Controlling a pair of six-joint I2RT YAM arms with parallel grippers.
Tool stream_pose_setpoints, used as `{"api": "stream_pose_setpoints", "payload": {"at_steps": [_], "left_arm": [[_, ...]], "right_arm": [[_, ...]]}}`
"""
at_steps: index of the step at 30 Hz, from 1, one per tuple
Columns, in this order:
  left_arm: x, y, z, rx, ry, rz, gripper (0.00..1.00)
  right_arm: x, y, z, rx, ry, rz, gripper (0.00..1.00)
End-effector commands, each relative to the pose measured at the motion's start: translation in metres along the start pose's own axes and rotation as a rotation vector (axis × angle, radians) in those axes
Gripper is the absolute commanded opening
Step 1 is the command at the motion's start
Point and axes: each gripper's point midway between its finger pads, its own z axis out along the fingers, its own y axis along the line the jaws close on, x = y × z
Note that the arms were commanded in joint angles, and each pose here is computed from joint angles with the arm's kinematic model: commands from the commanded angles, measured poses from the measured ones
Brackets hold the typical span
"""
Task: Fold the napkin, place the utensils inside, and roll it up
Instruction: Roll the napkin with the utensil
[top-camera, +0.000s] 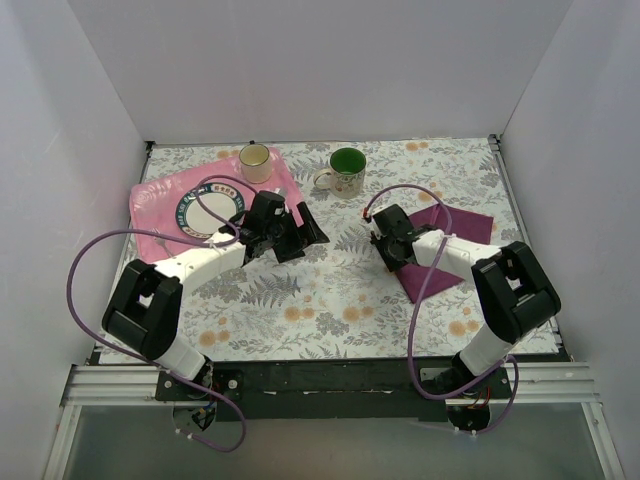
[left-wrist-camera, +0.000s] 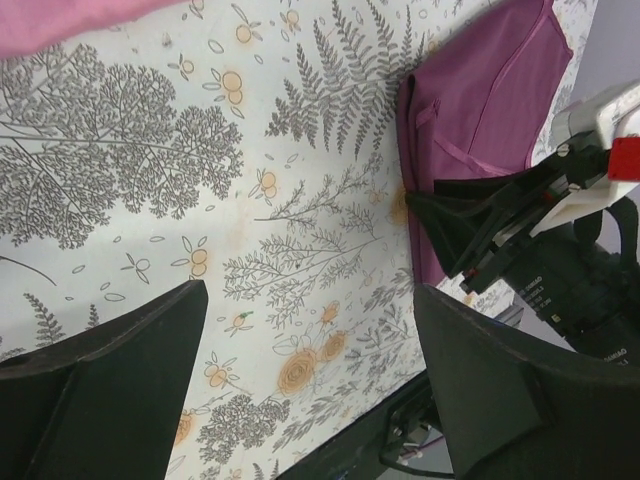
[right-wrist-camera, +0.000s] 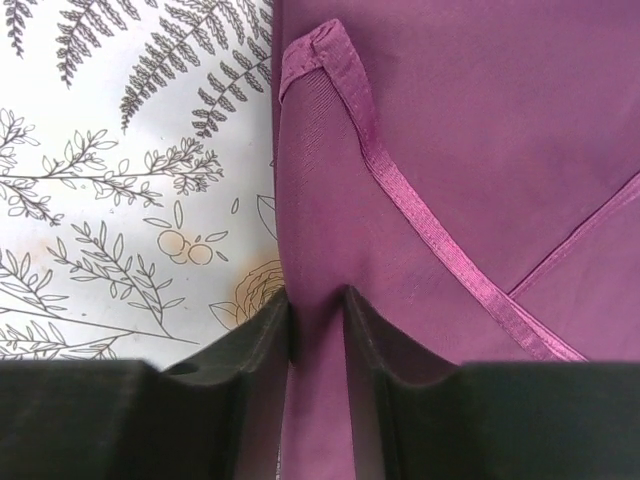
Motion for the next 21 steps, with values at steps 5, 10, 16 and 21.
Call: {"api": "stream_pose_setpoints", "payload": {"at_steps": [5, 10, 16, 21], "left_arm": [[0.026, -0.017, 0.015, 0.139, 0.145, -0.107, 0.85], [0.026, -0.021, 0.029, 0.148, 0.168, -0.146, 0.85], [0.024, -0.025, 0.033, 0.153, 0.177, -0.163, 0.85], [0.033, -0.014, 0.029, 0.121, 0.181, -0.206, 0.85]], "right_arm": [[0.025, 0.025, 0.018, -0.138, 0.093, 0.024, 0.14], [0.02, 0.04, 0.018, -0.218, 0.091, 0.077, 0.05], [-0.004, 0.072, 0.004, -0.419, 0.029, 0.12, 0.01], [-0.018, 0.1, -0.011, -0.593, -0.001, 0.163, 0.01]]}}
